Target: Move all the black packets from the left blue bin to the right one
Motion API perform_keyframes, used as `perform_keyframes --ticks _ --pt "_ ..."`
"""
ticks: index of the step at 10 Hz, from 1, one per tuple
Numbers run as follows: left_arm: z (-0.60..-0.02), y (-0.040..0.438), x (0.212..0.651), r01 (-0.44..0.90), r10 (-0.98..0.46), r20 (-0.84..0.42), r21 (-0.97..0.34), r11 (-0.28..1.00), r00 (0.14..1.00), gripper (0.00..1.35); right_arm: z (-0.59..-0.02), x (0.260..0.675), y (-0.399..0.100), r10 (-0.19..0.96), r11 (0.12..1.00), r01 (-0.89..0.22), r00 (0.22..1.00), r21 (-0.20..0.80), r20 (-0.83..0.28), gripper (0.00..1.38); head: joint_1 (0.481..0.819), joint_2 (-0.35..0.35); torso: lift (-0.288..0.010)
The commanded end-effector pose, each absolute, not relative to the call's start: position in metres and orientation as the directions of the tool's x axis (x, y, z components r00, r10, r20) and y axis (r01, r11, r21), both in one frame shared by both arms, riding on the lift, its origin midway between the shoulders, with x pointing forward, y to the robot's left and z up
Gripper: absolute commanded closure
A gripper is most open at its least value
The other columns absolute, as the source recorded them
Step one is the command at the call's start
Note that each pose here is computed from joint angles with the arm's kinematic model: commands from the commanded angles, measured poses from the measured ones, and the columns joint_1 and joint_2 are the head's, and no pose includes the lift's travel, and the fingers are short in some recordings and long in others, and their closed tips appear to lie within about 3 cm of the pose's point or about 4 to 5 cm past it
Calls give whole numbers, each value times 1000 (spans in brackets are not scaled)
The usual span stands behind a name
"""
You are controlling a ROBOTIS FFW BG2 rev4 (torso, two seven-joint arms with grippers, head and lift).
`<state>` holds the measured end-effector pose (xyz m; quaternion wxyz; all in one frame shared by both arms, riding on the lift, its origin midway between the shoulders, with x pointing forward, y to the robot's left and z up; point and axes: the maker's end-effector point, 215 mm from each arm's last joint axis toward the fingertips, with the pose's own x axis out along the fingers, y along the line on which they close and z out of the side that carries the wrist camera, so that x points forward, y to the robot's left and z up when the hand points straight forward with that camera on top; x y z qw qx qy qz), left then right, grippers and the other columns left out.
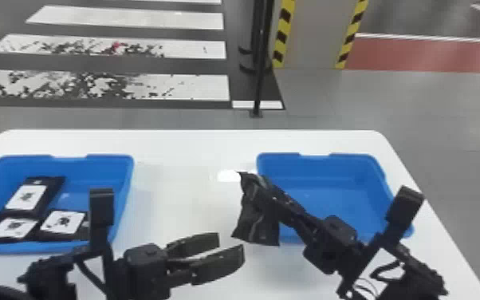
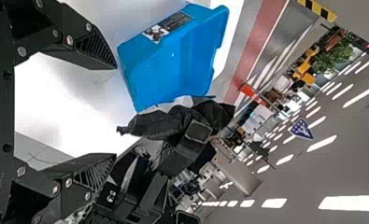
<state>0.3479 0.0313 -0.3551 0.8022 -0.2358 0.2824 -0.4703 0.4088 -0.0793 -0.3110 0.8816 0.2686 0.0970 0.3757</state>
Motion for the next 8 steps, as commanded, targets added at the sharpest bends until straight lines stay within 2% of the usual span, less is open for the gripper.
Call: perform_keyframes --ticks 1,3,6,7,8 --pt "-348 43 355 626 -873 -203 -627 464 444 122 -330 430 -92 715 589 -598 699 543 -7 1282 695 -74 -154" --pt "-341 62 366 617 -846 -179 -612 495 502 124 -346 465 -117 689 639 -570 722 516 -55 1280 695 -70 -154" --pt "-346 77 368 596 -829 -192 -611 520 526 124 -370 506 -164 608 734 -494 784 466 -127 1279 695 -88 -154" --pt "-347 84 371 587 -816 -196 -606 537 544 122 -382 514 -174 582 750 -463 801 472 -138 1147 695 -104 -154" --pt "-347 93 375 581 -803 -201 -595 555 561 122 -386 516 -179 563 760 -445 815 474 -137 791 695 -114 -154"
